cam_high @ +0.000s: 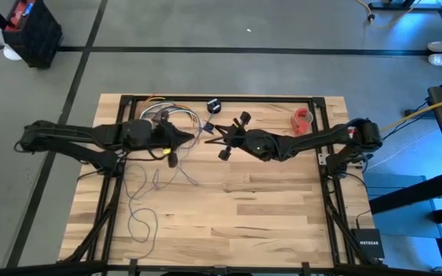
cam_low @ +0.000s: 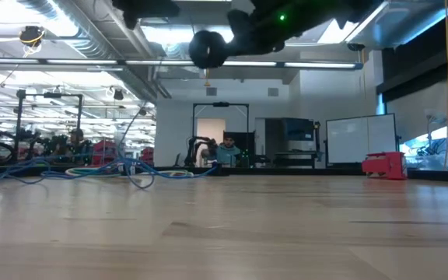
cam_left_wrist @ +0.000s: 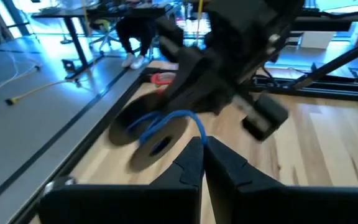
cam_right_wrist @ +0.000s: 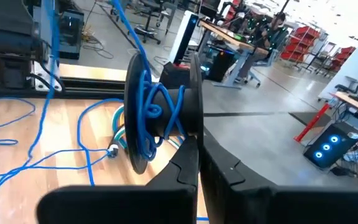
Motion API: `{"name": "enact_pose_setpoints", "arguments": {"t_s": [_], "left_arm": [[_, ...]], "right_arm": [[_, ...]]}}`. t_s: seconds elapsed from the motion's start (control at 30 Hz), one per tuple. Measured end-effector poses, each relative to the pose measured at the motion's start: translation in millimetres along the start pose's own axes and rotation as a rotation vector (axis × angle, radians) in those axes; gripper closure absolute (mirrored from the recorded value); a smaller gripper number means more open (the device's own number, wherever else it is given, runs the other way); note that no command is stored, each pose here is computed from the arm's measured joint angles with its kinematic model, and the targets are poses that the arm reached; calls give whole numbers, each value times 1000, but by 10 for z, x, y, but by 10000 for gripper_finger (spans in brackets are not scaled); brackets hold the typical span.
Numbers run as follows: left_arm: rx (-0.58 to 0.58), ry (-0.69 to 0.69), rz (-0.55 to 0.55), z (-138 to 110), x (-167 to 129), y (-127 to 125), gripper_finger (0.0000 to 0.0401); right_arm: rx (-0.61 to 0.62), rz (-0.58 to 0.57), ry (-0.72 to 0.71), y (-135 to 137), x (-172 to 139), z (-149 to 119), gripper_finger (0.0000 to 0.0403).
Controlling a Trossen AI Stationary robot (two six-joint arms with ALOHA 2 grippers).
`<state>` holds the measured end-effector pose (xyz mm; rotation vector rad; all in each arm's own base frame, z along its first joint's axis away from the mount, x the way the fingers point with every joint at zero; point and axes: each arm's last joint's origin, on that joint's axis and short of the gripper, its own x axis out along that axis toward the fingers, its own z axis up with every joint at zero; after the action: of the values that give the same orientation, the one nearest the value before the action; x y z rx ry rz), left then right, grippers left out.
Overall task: Coil cords
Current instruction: Coil the blue wire onto the spool
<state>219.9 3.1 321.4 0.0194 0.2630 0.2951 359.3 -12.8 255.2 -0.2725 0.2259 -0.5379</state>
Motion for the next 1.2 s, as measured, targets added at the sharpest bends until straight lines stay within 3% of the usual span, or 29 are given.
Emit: {"name": "enact_pose_setpoints", "arguments": {"t_s": [0.23, 0.47, 0.83, 1.2], "left_arm": [[9, -19, -26, -101, 420, -211, 395], [41, 60, -22, -306, 704, -303, 398], [63, 134, -14, -403, 743, -309, 398], [76, 118, -16, -379, 743, -307, 398]], "right_arm": [[15, 4, -18, 36, 50, -35, 395], [79, 52, -75, 40, 47, 17, 395], [149, 103, -221, -76, -149, 318, 395], [159, 120, -315, -241, -456, 613, 395]]}}
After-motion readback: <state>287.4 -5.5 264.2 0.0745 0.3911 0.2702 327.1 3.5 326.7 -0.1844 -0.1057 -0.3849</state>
